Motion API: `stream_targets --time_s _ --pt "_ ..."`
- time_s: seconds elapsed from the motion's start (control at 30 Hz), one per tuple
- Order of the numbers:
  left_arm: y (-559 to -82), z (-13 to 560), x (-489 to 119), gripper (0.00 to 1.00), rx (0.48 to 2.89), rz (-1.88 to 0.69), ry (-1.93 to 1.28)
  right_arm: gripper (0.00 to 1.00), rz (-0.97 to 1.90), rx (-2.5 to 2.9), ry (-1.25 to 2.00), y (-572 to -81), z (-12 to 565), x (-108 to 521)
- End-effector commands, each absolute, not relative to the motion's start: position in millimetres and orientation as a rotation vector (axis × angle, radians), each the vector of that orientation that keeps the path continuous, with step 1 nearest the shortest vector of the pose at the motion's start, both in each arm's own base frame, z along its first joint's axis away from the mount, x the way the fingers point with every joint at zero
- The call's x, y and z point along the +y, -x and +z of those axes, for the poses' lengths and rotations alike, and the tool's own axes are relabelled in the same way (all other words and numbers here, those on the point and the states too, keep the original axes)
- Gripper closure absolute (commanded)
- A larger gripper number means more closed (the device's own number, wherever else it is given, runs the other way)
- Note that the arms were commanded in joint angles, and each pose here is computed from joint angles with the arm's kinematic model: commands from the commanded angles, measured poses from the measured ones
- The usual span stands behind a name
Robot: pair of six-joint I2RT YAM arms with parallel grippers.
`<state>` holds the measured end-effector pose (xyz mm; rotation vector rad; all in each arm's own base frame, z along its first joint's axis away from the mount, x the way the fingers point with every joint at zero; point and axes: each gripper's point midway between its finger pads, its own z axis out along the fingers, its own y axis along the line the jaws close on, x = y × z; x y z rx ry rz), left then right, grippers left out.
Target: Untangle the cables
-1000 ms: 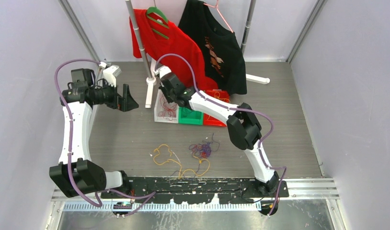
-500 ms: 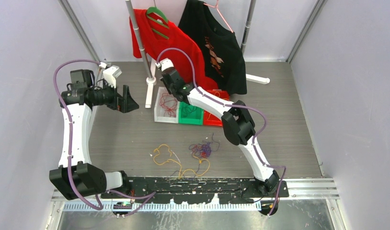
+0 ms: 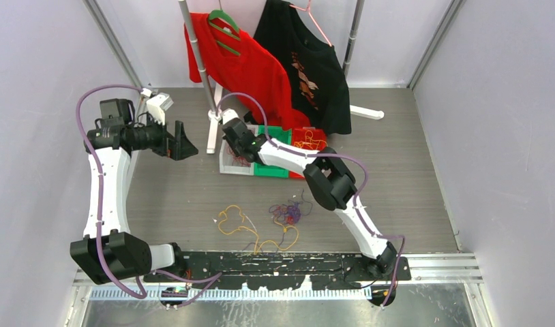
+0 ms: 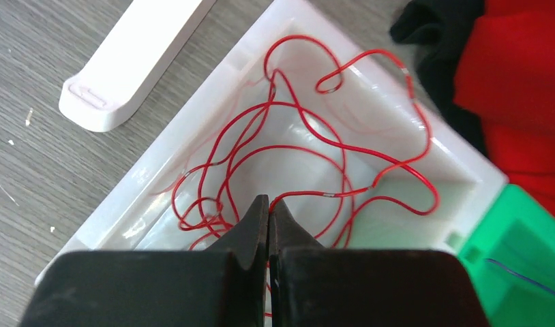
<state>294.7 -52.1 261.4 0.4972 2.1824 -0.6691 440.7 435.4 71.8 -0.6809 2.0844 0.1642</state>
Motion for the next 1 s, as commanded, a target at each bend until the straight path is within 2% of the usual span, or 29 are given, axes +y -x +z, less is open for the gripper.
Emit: stream_targets --time_s 0.0,0.17,0.23,0.4,0.6,0.73,0.83,0.9,0.97 --pt "-296.2 281.6 -56.5 0.01 2.109 -0.680 -0.511 0.99 0.226 2.082 0.655 -446.6 71.4 450.5" --pt "-298.4 283.4 -55.9 0.01 2.100 -0.672 -0.509 0.98 0.193 2.147 0.646 -445.3 52.7 447.8" --pt "-299.7 285.1 -55.6 0.00 2.099 -0.670 -0.504 0.83 0.207 2.142 0.626 -443.7 57.7 447.2" --pt "-301.0 288.9 -54.6 0.01 2.093 -0.659 -0.508 0.57 0.261 2.065 0.585 -442.0 106.8 445.4" --pt "-298.4 295.0 -54.3 0.00 2.085 -0.644 -0.514 0.44 0.300 2.000 0.559 -437.3 166.1 439.3" --pt "-297.0 300.1 -54.8 0.00 2.076 -0.637 -0.520 0.40 0.299 1.999 0.565 -433.6 176.6 435.2" --pt "-296.2 301.2 -54.2 0.00 2.076 -0.631 -0.524 0.40 0.293 2.000 0.562 -431.7 180.3 431.4" --pt "-296.0 300.5 -53.8 0.00 2.078 -0.628 -0.527 0.45 0.303 1.994 0.552 -429.8 186.6 429.4" --pt "-295.7 297.7 -54.1 0.00 2.083 -0.633 -0.532 0.55 0.312 1.984 0.541 -427.1 196.3 426.1"
